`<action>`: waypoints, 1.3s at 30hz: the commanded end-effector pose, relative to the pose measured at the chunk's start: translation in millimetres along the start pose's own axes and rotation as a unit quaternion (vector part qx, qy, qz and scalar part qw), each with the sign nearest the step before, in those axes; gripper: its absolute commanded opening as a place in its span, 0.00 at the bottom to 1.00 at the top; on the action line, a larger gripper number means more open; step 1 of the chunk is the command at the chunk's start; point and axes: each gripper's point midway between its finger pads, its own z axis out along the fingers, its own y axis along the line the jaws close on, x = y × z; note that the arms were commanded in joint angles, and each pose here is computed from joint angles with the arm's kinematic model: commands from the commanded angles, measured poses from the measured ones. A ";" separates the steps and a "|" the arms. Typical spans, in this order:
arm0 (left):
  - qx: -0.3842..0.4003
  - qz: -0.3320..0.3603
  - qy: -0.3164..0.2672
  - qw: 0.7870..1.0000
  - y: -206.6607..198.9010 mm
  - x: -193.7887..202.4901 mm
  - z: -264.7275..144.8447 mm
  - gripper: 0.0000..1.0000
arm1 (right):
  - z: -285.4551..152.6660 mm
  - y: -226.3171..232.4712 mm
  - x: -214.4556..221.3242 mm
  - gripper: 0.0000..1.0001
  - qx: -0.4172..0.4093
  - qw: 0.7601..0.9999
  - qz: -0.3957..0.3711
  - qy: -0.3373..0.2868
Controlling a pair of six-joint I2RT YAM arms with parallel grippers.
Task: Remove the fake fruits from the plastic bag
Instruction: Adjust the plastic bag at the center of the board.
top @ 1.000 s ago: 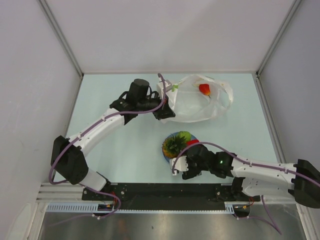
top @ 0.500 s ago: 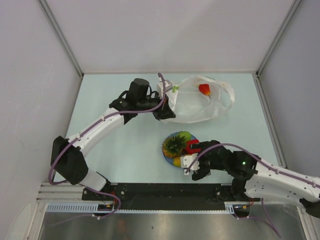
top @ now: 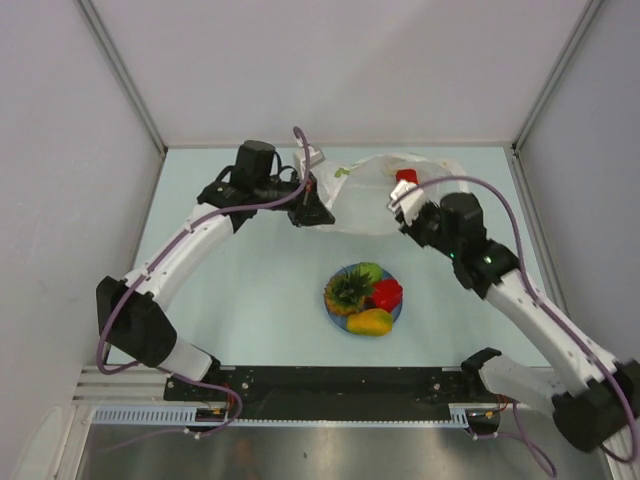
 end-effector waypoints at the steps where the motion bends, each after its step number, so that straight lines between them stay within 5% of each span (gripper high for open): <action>1: 0.008 0.046 -0.041 0.998 -8.7 -32.8 -31.5 0.00 | 60.9 -25.4 -8.5 0.07 0.012 0.999 0.018 -0.029; 5: -0.009 0.082 -0.073 0.994 -10.3 -50.1 -50.2 0.00 | 94.6 -22.4 38.9 0.00 0.018 0.998 -0.013 0.051; 8: -0.026 0.118 -0.105 0.987 -21.1 -66.9 -69.1 0.00 | 79.4 0.2 60.6 0.00 -0.016 0.994 0.000 0.108; 12: -0.044 0.147 -0.127 0.980 -27.0 -78.8 -80.5 0.00 | 66.2 0.6 38.4 0.00 -0.020 0.997 0.005 0.072; 17: -0.035 0.119 -0.111 0.986 -12.7 -62.8 -65.3 0.00 | 109.4 -20.9 41.6 0.00 -0.002 0.998 -0.031 0.058; 20: -0.050 0.099 -0.095 0.989 6.0 -54.1 -55.8 0.00 | 144.6 -25.4 58.0 0.09 -0.010 0.997 -0.030 0.074; 26: -0.058 0.107 -0.084 0.989 20.3 -58.6 -49.9 0.00 | 196.3 -41.2 77.7 0.43 0.000 0.995 0.001 0.098; 33: -0.059 0.109 -0.075 0.989 27.1 -56.4 -45.7 0.00 | 219.3 -61.6 88.5 0.46 0.028 0.991 0.058 0.120; 39: -0.061 0.113 -0.085 0.988 25.0 -66.2 -48.2 0.00 | 188.5 -81.5 42.6 0.43 0.093 0.989 0.030 0.113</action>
